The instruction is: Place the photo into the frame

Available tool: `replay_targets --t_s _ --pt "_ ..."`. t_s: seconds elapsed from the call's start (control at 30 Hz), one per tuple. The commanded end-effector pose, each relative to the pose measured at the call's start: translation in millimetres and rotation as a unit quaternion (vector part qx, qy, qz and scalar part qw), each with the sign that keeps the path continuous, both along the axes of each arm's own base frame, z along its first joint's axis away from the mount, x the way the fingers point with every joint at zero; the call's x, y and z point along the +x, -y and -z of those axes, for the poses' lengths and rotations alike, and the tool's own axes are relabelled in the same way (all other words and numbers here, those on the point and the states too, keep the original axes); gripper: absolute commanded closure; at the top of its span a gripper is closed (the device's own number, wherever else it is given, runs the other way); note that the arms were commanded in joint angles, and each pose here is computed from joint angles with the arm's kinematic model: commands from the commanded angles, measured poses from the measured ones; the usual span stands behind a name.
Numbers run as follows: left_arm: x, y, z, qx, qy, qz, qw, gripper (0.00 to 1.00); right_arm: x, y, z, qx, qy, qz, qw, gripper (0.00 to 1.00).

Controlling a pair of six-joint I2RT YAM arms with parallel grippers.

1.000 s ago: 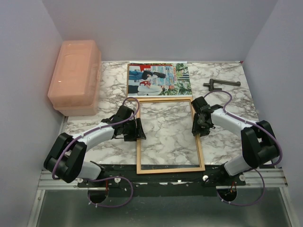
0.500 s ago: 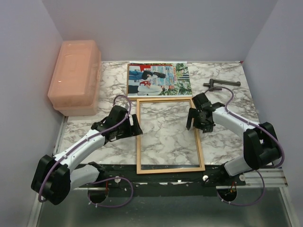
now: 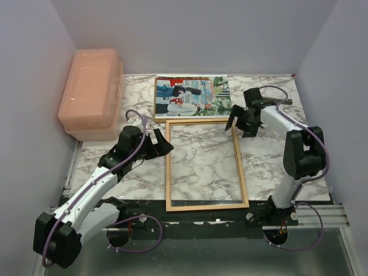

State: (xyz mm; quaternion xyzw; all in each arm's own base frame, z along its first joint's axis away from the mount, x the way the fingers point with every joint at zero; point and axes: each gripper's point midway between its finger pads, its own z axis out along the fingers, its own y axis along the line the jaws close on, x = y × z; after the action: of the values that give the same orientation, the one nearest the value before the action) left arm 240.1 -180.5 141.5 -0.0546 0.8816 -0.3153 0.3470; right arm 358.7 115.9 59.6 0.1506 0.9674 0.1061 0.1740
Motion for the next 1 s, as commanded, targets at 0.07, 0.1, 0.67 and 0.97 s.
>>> replay_targets --t_s 0.07,0.1,0.67,0.97 --pt "7.9 -4.0 -66.0 -0.084 0.121 0.012 0.989 0.02 80.3 16.9 -23.3 0.077 0.043 0.023 0.996 0.05" --pt "8.3 -6.9 -72.2 -0.089 0.134 0.011 0.987 0.01 90.0 21.3 -21.6 0.085 0.043 0.03 0.995 0.05" --pt "2.7 -9.9 -86.9 -0.092 0.166 0.042 0.981 0.02 169.4 0.7 12.7 0.195 0.029 0.027 0.98 0.4" --pt "3.2 -9.9 -84.1 -0.091 0.161 0.043 0.982 0.01 172.9 -6.9 3.2 0.22 0.034 0.022 0.975 0.63"
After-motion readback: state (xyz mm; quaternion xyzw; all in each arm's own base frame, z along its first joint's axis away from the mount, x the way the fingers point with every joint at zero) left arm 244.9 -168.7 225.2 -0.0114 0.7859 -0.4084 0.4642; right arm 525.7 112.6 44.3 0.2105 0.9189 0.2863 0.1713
